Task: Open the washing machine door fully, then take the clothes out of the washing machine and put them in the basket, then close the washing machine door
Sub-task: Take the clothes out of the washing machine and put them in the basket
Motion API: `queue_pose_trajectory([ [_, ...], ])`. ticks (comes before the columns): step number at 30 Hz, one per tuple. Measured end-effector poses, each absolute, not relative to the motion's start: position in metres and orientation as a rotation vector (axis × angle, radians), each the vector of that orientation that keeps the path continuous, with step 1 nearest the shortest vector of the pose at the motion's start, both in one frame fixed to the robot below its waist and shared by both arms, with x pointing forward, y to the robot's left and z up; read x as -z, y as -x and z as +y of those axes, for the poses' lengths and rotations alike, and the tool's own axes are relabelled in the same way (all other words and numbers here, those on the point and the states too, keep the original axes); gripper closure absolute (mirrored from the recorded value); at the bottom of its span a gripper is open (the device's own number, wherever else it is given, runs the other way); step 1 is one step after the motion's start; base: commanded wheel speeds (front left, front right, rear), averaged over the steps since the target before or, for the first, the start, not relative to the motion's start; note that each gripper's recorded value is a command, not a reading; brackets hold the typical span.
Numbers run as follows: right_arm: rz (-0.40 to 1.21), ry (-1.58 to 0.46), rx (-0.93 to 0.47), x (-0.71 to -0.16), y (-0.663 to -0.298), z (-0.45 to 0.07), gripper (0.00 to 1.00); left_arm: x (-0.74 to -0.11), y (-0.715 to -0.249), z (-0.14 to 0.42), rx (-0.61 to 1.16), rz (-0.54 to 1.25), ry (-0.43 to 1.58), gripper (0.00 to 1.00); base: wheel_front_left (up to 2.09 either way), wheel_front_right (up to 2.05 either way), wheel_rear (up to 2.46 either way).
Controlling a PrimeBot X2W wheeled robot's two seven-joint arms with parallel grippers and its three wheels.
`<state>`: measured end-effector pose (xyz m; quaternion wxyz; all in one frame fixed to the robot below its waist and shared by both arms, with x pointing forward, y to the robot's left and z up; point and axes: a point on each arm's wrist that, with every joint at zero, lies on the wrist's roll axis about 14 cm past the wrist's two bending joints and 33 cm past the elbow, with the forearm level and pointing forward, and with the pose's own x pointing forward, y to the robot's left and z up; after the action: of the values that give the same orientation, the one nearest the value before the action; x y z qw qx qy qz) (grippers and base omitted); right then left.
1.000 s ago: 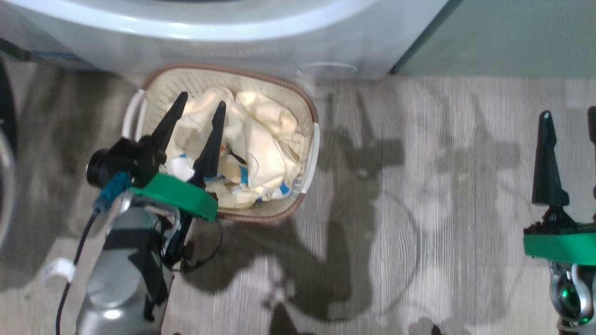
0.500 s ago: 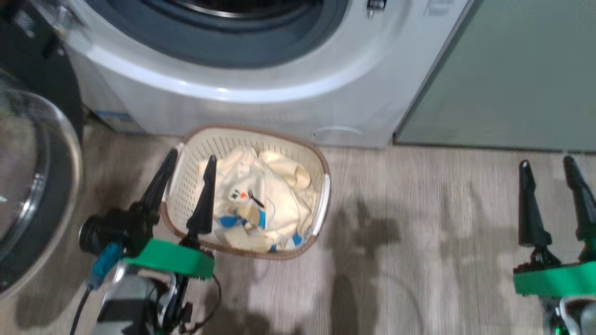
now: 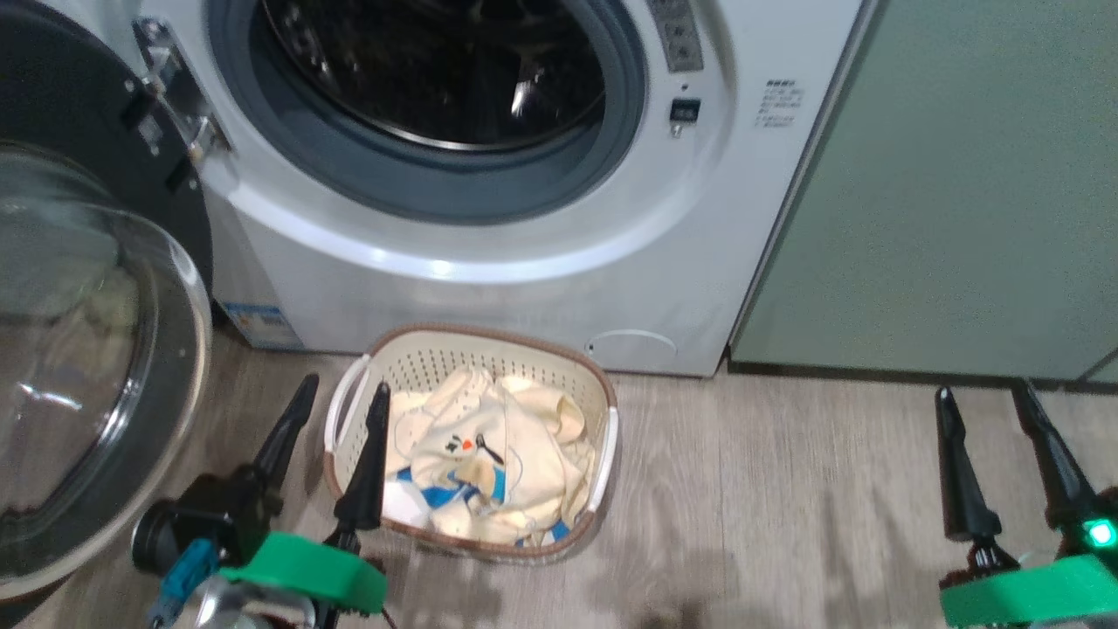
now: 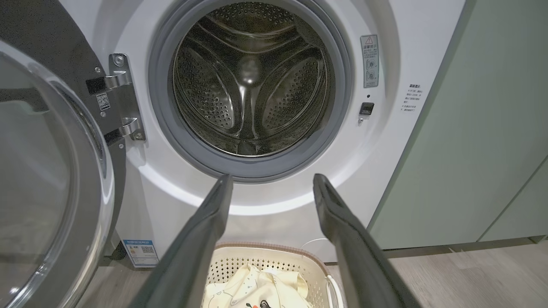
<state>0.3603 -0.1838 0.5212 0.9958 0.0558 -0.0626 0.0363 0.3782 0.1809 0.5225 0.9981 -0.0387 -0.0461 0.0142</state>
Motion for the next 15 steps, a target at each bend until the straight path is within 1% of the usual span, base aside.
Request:
queue_pose_trajectory([
  [7, -0.136, -0.106, -0.062, -0.525, -0.344, -0.187, 0.00, -0.531, -0.363, 0.182, -0.034, -0.106, 0.086, 0.00, 0.00, 0.00, 0.00],
  [15, -0.146, -0.105, -0.050, -0.528, -0.336, -0.190, 0.00, -0.538, -0.359, 0.181, -0.035, -0.123, 0.089, 0.00, 0.00, 0.00, 0.00],
])
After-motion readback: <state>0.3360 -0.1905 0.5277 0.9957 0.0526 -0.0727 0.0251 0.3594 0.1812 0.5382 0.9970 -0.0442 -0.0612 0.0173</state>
